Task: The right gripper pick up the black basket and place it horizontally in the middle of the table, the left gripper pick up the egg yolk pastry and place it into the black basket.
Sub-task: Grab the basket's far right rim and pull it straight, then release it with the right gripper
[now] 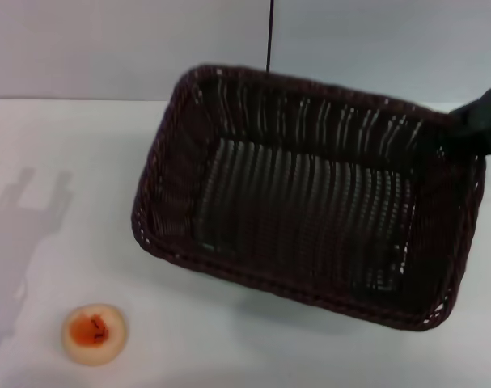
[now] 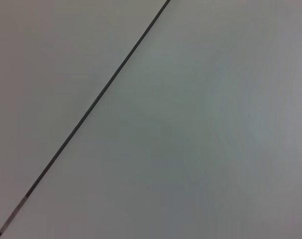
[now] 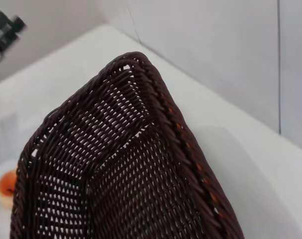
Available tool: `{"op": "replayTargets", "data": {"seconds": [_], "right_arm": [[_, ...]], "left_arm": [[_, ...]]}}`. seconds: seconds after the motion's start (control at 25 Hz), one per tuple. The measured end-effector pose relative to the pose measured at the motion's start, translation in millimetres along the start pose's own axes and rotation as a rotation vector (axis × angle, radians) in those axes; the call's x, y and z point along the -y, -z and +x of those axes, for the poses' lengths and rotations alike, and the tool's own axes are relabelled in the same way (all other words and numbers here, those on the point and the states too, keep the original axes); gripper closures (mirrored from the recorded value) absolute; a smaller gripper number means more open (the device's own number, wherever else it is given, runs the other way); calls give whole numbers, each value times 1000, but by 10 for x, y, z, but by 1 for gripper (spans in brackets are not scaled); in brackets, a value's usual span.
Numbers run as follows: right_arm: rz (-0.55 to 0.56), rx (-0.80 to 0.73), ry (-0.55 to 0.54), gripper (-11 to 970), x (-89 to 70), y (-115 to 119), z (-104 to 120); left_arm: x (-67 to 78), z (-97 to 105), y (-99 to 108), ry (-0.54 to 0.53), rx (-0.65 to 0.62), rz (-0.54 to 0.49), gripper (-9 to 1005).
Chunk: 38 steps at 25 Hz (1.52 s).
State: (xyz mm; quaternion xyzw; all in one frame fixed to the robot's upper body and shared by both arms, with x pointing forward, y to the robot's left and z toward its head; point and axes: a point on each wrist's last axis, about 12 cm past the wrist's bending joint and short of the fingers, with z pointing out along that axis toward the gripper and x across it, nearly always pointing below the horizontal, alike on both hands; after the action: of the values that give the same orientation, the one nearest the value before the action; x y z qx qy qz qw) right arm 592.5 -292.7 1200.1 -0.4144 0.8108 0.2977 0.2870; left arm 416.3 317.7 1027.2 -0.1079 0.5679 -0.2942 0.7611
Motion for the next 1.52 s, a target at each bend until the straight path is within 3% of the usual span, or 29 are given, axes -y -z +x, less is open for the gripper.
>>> {"op": "replayTargets", "data": {"seconds": [0.2,0.4,0.8,1.24,1.52], "right_arm": [[-77,102,125,790,-60,246,-38],[-127,78,249,790,-109,358,-56],[-152,73,380,772,-76,212,37],[-128,112,405,753,40,1,163],[-123,115,434,741,59,-51,121]], "left_arm": [[1,-8,-2,3,4,4,302],[-14,-25,-1,19,7,2,302],[-10,-14,-8,42,2,4,301],[3,1,15,70,-8,5,302],[13,2,25,96,-10,12,301]]}}
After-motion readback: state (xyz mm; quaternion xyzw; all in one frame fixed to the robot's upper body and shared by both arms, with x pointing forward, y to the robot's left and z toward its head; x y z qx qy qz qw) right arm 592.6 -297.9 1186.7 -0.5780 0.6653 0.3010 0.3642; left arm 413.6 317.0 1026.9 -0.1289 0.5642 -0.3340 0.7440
